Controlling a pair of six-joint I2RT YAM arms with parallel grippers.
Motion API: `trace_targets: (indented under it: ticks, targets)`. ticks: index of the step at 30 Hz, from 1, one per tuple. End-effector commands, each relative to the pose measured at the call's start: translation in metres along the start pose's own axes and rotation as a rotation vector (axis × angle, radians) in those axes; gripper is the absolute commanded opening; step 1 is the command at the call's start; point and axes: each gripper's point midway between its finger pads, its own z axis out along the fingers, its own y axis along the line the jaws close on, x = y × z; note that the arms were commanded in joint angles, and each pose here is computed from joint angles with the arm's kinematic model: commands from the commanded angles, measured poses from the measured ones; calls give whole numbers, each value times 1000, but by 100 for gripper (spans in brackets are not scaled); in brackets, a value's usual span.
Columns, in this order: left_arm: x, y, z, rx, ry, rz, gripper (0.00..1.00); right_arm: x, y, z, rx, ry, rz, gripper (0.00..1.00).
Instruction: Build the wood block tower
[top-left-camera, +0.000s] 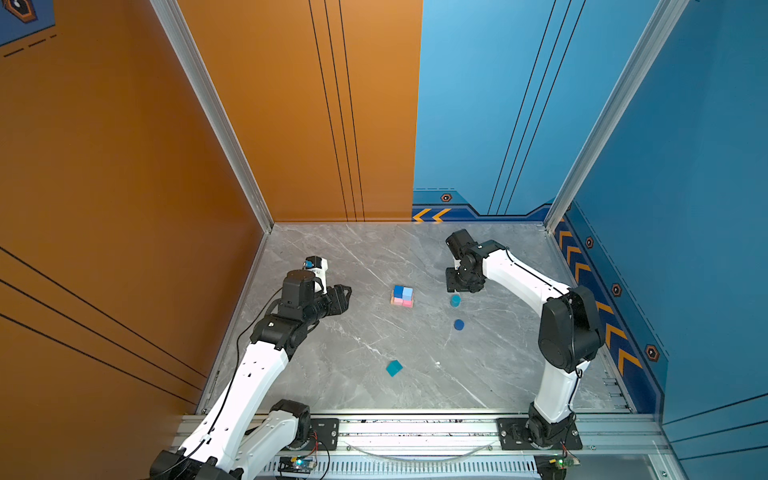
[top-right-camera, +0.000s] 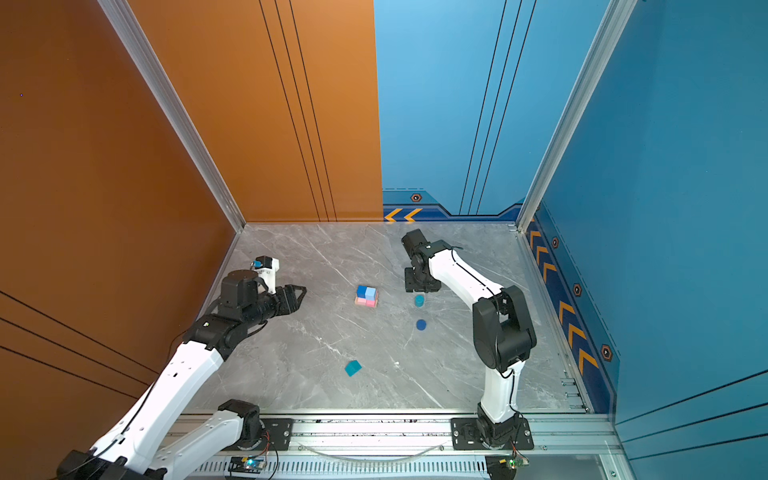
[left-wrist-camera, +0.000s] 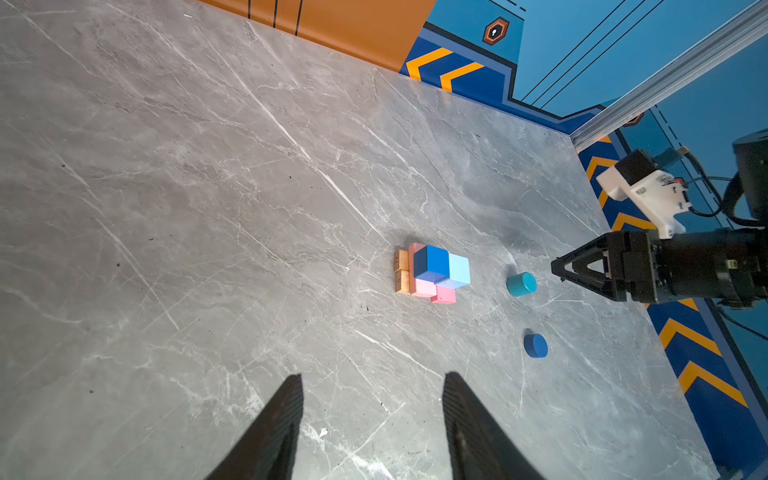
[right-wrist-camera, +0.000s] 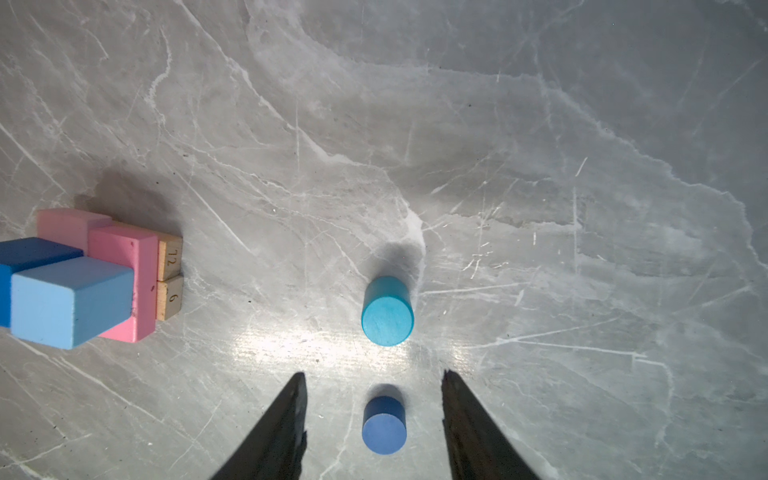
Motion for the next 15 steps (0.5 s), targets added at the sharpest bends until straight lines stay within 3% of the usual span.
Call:
trace_targets:
  ticks: [1,15]
  targets:
    - [4,-3,-11,-5,17,-2,57,0,-5,2,36,-3,-24,55]
    - [15,11,-16,-82,23,35,62,3,-9,37,79,60,-14,54]
